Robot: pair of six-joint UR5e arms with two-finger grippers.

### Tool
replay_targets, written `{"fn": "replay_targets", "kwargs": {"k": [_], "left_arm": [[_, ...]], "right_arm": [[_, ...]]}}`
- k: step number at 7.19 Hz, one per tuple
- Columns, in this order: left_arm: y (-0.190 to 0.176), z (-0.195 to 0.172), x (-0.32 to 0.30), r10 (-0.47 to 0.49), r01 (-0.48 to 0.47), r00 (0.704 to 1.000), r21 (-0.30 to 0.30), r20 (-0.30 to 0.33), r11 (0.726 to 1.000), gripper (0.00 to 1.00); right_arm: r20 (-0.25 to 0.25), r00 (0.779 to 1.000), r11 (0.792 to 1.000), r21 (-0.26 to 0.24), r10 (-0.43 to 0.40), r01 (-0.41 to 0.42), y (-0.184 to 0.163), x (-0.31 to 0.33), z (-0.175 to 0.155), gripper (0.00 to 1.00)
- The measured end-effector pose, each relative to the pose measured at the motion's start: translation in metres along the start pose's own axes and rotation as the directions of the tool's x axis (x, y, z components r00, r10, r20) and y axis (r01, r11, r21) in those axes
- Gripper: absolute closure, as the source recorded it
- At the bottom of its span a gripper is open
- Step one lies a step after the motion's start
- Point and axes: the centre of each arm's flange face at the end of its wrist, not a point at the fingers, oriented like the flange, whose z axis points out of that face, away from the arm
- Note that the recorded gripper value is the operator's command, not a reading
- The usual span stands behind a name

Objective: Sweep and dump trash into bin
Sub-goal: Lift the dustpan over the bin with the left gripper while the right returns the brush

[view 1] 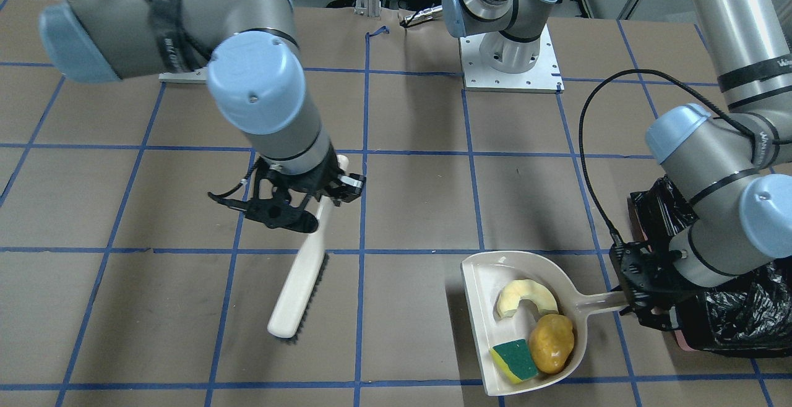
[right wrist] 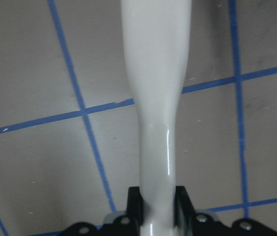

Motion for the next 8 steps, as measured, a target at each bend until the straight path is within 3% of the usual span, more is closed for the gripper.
{"fn": "replay_targets", "kwargs": {"k": [2, 3, 5, 8], "left_arm": [[0.074, -0.052, 0.009, 0.044, -0.043, 0.999, 0.006, -0.015, 0.999, 0.80], [0.122, -0.069, 0.017, 0.069, -0.069, 0.998, 0.006, -0.012, 0.998, 0.81], [0.207, -0.086, 0.038, 0.101, -0.101, 0.995, -0.003, 0.003, 0.995, 0.82], [0.297, -0.107, 0.066, 0.186, -0.185, 0.982, -0.046, 0.028, 0.982, 0.86]], "right_arm": [[-0.063, 0.995, 0.997, -0.014, -0.077, 0.076, -0.006, 0.088, -0.007, 1.00], [-0.072, 0.991, 0.993, -0.038, -0.112, 0.109, -0.013, 0.129, 0.000, 1.00], [-0.043, 0.988, 0.988, -0.058, -0.146, 0.143, -0.033, 0.217, 0.028, 1.00], [-0.050, 0.987, 0.988, 0.036, -0.151, 0.153, -0.054, 0.269, 0.086, 1.00]]}}
